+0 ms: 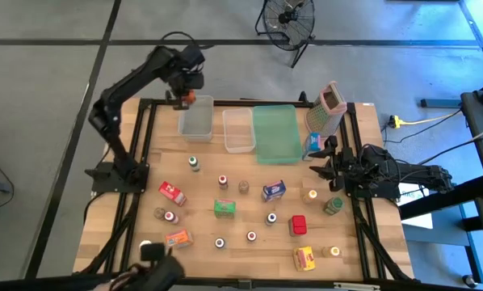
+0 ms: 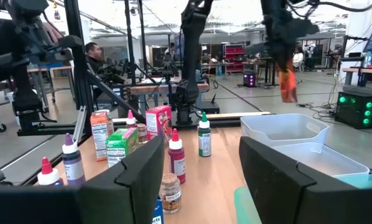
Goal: Pick & Place Kitchen Items
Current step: Put the orange seasoning pack into the gray bin
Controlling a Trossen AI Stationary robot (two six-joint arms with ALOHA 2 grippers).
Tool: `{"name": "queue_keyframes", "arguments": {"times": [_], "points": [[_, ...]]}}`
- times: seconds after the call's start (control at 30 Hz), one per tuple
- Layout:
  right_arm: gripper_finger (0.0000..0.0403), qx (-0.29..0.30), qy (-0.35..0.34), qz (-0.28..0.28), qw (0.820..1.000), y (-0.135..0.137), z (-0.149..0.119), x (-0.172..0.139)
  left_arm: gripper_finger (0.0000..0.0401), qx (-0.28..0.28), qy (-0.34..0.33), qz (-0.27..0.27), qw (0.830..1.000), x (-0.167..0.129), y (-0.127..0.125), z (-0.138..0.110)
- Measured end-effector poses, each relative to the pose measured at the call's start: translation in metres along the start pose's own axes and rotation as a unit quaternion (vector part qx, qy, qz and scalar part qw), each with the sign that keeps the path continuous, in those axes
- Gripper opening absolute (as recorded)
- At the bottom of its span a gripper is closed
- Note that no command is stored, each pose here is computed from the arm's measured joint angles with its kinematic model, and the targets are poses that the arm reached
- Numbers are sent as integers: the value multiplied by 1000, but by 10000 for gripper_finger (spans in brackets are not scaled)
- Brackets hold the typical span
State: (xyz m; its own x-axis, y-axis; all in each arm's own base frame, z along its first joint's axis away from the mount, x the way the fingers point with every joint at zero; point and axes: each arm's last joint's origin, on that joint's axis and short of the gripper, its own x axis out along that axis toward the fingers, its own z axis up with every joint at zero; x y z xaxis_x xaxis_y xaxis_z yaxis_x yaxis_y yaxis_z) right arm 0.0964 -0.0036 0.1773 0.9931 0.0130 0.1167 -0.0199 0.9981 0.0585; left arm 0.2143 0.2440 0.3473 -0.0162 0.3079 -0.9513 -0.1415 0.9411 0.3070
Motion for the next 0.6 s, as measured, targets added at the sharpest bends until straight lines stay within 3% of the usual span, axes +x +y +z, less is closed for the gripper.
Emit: {"name": "queue_keyframes", "arguments": {"times": [0.33, 0.6], "points": [[211, 1, 0, 0, 1000, 0, 0, 0, 2, -5, 16, -54, 998, 44, 21, 16], [211, 2, 7, 0, 1000, 0, -1, 0, 2, -13, -8, -71, 997, 59, 30, 20]]}}
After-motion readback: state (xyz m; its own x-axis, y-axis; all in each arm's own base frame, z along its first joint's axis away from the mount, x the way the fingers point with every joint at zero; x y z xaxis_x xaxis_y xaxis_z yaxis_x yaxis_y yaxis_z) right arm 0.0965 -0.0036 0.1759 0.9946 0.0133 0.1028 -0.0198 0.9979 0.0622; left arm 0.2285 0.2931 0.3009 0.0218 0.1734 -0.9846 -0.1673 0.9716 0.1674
